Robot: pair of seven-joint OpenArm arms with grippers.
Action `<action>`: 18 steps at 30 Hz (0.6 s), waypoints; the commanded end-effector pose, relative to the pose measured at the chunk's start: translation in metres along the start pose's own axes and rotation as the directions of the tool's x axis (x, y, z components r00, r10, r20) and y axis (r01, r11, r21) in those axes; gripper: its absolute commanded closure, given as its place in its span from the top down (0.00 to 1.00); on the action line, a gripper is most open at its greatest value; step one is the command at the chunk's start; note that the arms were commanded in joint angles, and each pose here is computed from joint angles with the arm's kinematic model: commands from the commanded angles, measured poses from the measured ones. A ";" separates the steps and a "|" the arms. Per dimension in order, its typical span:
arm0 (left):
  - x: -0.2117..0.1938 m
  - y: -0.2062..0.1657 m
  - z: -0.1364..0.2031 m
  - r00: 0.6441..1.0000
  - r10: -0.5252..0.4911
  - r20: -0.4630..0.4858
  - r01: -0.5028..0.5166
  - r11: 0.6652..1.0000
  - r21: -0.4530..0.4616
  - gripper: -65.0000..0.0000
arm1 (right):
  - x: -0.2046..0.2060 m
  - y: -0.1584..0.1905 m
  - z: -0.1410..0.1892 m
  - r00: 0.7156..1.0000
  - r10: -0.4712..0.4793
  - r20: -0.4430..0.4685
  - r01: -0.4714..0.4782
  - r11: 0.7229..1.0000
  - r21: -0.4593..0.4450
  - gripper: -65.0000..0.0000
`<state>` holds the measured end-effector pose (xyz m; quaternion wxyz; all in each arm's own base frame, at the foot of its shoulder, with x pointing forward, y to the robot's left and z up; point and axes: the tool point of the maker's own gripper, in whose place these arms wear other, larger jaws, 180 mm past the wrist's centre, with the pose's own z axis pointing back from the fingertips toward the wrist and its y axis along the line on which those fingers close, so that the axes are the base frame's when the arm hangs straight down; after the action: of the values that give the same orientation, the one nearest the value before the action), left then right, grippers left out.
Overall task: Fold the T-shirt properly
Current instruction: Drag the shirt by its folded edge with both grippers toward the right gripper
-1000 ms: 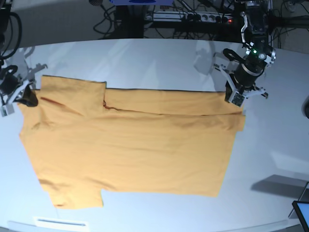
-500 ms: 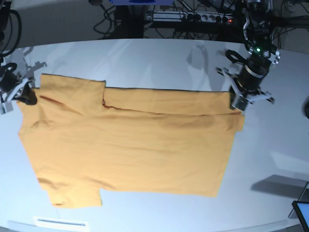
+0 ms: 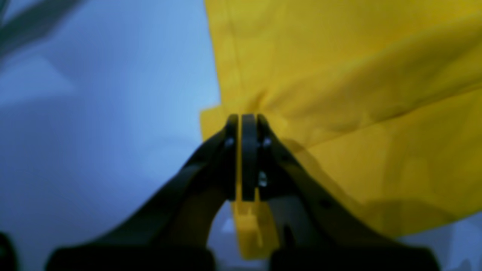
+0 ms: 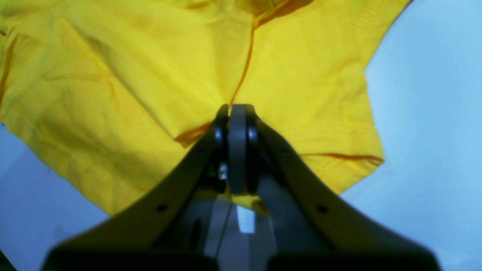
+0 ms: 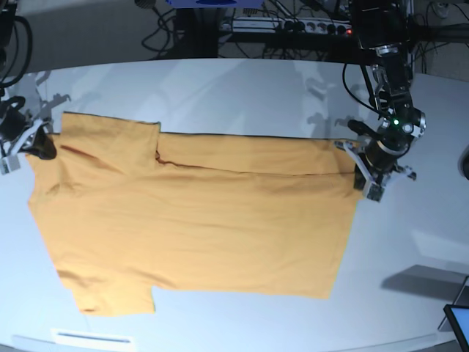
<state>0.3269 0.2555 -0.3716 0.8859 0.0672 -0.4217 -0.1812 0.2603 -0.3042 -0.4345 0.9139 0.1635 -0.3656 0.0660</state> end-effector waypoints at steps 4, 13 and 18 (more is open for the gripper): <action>-0.017 0.006 0.005 0.999 -0.013 -0.030 0.014 1.000 0.008 0.01 | -0.081 -0.021 0.016 0.929 0.041 -0.369 -0.080 0.992 -0.093 0.00; -0.054 -0.009 0.023 0.995 -0.024 -0.099 0.023 1.000 -0.015 0.01 | -0.094 -0.031 0.024 0.895 0.087 -0.438 -0.150 0.982 -0.112 0.00; -0.050 -0.018 0.041 0.995 -0.066 -0.081 0.065 0.998 -0.020 0.01 | -0.112 -0.034 0.025 0.867 0.092 -0.490 -0.188 0.970 -0.151 0.00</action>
<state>0.2547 0.2573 -0.3968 0.9039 0.0735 -0.3666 -0.2077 0.2581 -0.3063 -0.4421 0.9138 0.1312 -0.3746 0.0866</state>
